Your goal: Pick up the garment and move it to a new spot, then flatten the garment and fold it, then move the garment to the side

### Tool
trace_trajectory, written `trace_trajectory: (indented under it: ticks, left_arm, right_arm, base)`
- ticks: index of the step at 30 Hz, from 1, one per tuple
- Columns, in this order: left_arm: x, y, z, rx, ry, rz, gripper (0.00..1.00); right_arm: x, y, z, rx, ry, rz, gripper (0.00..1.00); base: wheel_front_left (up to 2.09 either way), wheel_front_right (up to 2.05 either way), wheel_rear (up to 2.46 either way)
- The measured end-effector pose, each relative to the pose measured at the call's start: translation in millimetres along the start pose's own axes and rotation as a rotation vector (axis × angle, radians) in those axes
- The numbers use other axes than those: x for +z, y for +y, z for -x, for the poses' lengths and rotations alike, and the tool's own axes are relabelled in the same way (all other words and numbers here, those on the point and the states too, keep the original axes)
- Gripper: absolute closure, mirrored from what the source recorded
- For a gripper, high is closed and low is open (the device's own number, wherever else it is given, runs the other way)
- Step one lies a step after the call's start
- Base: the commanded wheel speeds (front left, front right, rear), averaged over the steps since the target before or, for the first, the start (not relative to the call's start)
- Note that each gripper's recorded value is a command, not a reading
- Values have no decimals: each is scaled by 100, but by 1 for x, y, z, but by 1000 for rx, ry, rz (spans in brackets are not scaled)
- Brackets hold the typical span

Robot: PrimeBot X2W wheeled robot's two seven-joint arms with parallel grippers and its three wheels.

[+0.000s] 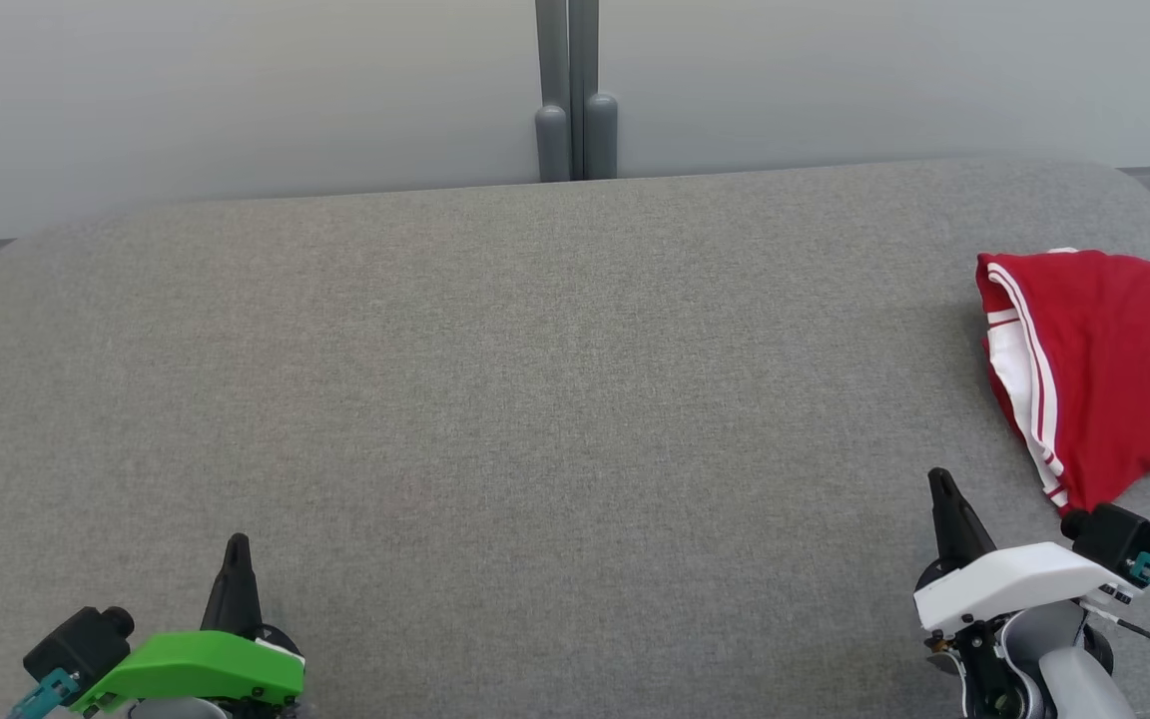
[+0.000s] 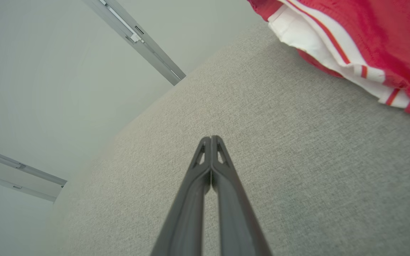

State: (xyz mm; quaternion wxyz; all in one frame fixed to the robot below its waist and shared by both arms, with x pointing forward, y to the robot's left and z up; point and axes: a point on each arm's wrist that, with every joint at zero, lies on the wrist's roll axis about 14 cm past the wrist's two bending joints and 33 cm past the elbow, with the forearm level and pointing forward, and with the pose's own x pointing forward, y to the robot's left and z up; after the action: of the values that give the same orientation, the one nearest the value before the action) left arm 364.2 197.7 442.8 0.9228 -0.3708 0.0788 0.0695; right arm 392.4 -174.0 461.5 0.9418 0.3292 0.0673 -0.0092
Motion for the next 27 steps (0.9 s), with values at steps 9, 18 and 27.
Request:
trace_trajectory:
  ticks: [9, 18, 27]
  left_arm:
    - [5, -3, -2, -7, -4, 114, 100]
    - [9, -6, -3, -19, -4, 222, 100]
    - [14, -11, -4, -38, -6, 322, 100]
  right_arm:
    - [7, 0, 0, -4, -13, -129, 100]
    - [12, 0, 1, -3, -25, -247, 100]
    - [17, 0, 2, 2, -32, -354, 100]
  base:
    - [0, 0, 0]
    - [0, 0, 0]
    - [0, 0, 0]
